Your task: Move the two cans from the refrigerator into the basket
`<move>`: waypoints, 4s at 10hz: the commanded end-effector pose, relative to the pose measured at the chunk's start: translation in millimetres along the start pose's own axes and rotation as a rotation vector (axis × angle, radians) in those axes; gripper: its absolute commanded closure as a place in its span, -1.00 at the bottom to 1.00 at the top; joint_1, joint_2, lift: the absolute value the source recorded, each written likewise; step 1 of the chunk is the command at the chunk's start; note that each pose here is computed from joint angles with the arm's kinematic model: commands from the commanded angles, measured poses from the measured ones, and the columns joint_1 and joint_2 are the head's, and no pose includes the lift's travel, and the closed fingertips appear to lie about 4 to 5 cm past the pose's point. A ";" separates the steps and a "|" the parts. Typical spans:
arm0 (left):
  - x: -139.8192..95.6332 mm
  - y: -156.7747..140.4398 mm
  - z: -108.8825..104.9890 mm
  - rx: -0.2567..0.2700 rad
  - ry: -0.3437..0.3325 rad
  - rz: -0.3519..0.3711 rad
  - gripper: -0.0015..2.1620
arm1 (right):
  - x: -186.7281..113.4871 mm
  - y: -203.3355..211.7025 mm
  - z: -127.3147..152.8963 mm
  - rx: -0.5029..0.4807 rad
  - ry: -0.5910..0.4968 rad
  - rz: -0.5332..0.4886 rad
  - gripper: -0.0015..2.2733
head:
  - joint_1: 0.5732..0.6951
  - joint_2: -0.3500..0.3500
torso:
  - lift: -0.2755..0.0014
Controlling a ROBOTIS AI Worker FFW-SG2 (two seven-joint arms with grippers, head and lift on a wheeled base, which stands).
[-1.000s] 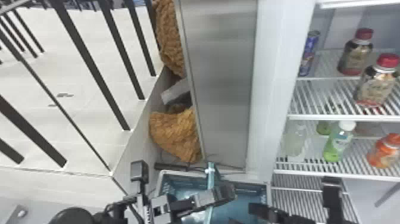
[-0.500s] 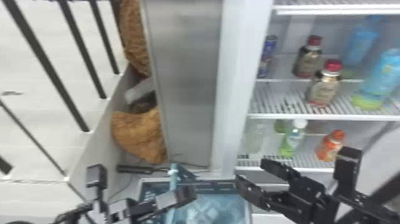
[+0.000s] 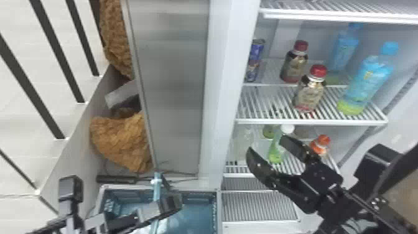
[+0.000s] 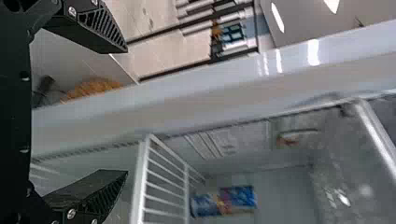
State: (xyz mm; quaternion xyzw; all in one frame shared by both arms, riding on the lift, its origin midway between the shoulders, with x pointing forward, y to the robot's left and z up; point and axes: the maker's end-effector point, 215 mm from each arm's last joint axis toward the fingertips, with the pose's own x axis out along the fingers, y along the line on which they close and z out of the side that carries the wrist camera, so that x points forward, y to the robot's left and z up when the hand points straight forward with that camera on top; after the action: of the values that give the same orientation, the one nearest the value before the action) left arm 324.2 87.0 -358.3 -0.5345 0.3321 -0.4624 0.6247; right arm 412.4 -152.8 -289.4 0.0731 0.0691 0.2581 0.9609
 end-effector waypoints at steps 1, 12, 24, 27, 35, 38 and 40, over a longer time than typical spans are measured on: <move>0.0 -0.3 0.1 0.000 0.000 -0.001 0.10 | -1.1 -6.7 21.9 -0.024 -0.063 -0.044 -0.89 | 1.00 -0.27 | 0.77; 4.6 -2.3 -1.6 0.004 0.016 -0.006 0.10 | 40.7 -82.0 49.7 -0.010 -0.218 -0.341 -0.89 | 1.00 -0.52 | 0.77; 8.0 -1.4 -0.2 0.002 0.026 -0.010 0.10 | 146.3 -127.1 64.9 -0.025 -0.215 -0.409 -0.89 | 1.00 -0.40 | 0.77; 8.1 -2.5 1.8 0.006 0.027 -0.012 0.10 | 165.5 -142.2 70.3 -0.026 -0.216 -0.427 -0.89 | 1.00 -0.39 | 0.77; 11.6 -3.9 8.7 0.018 0.026 -0.019 0.10 | 218.0 -175.2 95.2 -0.089 -0.198 -0.462 -0.89 | 1.00 -0.39 | 0.77; 12.4 -3.9 8.8 0.017 0.027 -0.020 0.10 | 231.1 -180.3 102.6 -0.093 -0.195 -0.468 -0.89 | 1.00 -0.37 | 0.77; 12.6 -3.8 10.2 0.019 0.025 -0.021 0.10 | 238.7 -182.9 108.0 -0.104 -0.189 -0.468 -0.90 | 0.95 -0.37 | 0.77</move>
State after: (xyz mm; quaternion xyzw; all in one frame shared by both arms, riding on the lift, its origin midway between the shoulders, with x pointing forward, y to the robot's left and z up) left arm 336.8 78.8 -351.4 -0.5260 0.3302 -0.4787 0.6206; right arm 722.3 -200.7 -240.3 0.0307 -0.0191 0.0235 0.9991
